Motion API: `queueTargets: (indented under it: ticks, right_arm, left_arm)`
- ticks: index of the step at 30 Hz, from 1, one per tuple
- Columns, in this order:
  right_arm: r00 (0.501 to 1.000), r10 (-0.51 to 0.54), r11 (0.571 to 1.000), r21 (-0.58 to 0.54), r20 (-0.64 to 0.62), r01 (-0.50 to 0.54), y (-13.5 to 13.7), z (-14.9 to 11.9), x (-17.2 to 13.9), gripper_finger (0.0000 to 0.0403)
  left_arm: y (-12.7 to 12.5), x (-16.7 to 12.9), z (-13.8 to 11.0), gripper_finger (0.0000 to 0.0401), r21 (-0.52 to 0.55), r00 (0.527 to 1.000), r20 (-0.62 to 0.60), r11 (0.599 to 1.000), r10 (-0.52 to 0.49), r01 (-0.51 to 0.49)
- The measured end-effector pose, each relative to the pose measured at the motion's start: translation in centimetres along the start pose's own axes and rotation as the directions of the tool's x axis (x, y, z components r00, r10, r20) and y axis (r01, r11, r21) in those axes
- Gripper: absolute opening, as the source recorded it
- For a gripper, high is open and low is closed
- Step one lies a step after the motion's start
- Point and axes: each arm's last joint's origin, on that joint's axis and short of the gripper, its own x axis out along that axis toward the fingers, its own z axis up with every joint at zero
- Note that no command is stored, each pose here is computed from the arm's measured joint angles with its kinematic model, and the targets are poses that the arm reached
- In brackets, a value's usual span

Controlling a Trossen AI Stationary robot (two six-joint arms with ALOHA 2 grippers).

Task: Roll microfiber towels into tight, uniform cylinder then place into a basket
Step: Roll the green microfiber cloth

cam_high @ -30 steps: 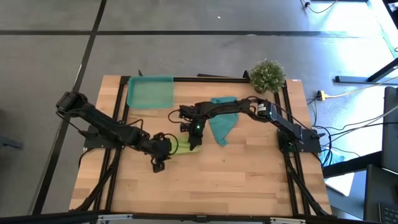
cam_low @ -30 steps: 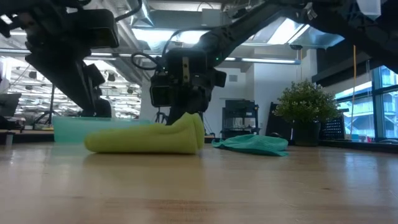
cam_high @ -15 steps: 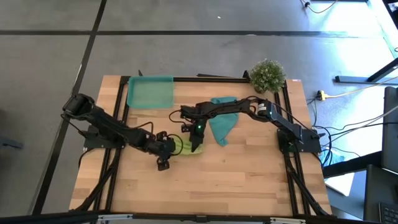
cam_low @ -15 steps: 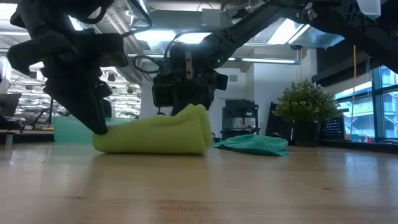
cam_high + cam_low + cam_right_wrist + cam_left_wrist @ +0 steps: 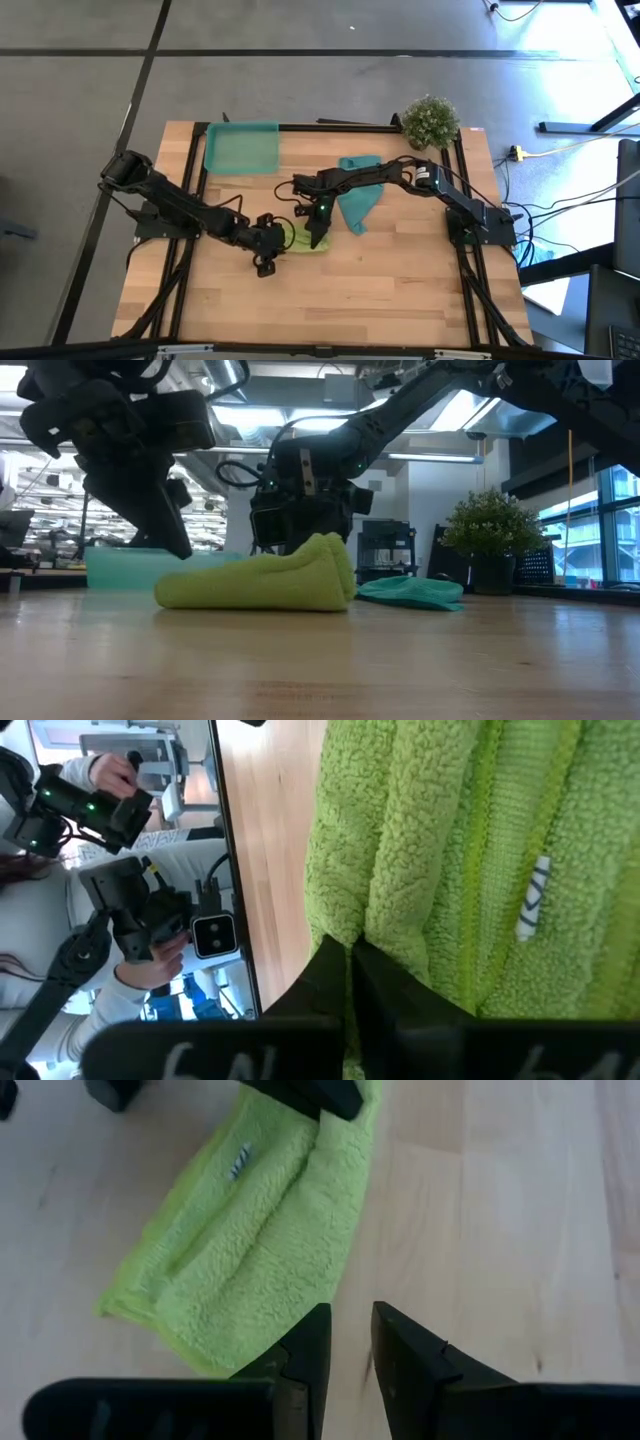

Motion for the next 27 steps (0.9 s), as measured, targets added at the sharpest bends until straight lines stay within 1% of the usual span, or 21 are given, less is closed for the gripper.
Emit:
queueTargets:
  ticks: [3, 7, 9, 12, 15, 17, 21, 24, 27]
  right_arm:
    - [1.0, -0.003, 1.0, -0.002, 0.001, 0.003, 0.0, 0.0, 0.0, 0.0006]
    - [1.0, -0.005, 1.0, -0.005, -0.001, 0.005, 0.0, 0.0, 0.2, 0.0006]
    - [1.0, -0.006, 1.0, -0.005, -0.001, 0.006, 0.0, 0.0, 0.2, 0.0006]
    - [1.0, -0.006, 1.0, -0.007, -0.002, 0.006, 0.0, 0.0, 0.2, 0.0006]
    - [1.0, -0.007, 1.0, -0.007, -0.002, 0.007, 0.0, 0.0, 0.2, 0.0006]
    - [1.0, -0.007, 1.0, -0.007, -0.001, 0.007, 0.0, 0.0, 0.2, 0.0006]
    - [1.0, -0.008, 1.0, -0.008, -0.002, 0.008, 0.0, 0.0, 0.2, 0.0006]
    - [1.0, -0.008, 1.0, -0.007, -0.002, 0.008, 0.0, 0.0, 0.2, 0.0006]
    - [1.0, -0.009, 1.0, -0.008, -0.002, 0.009, -0.1, 0.0, 0.2, 0.0006]
  left_arm:
    - [0.1, 0.0, 0.1, 0.0071, 0.008, 1.0, 0.014, 1.0, 0.02, -0.02]
    - [0.1, 0.0, 0.1, 0.0071, -0.036, 0.999, 0.025, 0.999, 0.041, -0.041]
    - [0.1, 0.0, 0.1, 0.0071, -0.008, 0.999, 0.016, 1.0, 0.027, -0.027]
    - [-0.3, 0.2, -0.3, 0.0071, 0.065, 1.0, -0.005, 0.998, 0.007, -0.007]
    - [-0.3, 0.6, -0.8, 0.0071, 0.118, 0.998, -0.023, 0.992, 0.056, -0.052]
    - [-0.1, 0.8, -0.9, 0.0071, 0.124, 0.995, -0.013, 0.987, 0.103, -0.1]
    - [0.1, 0.7, -0.7, 0.0071, 0.128, 0.988, 0.022, 0.979, 0.154, -0.156]
    - [0.1, 0.8, -0.7, 0.0071, 0.132, 0.988, 0.022, 0.979, 0.155, -0.157]
    - [0.0, 1.0, -0.9, 0.0071, 0.148, 0.992, -0.01, 0.982, 0.125, -0.122]
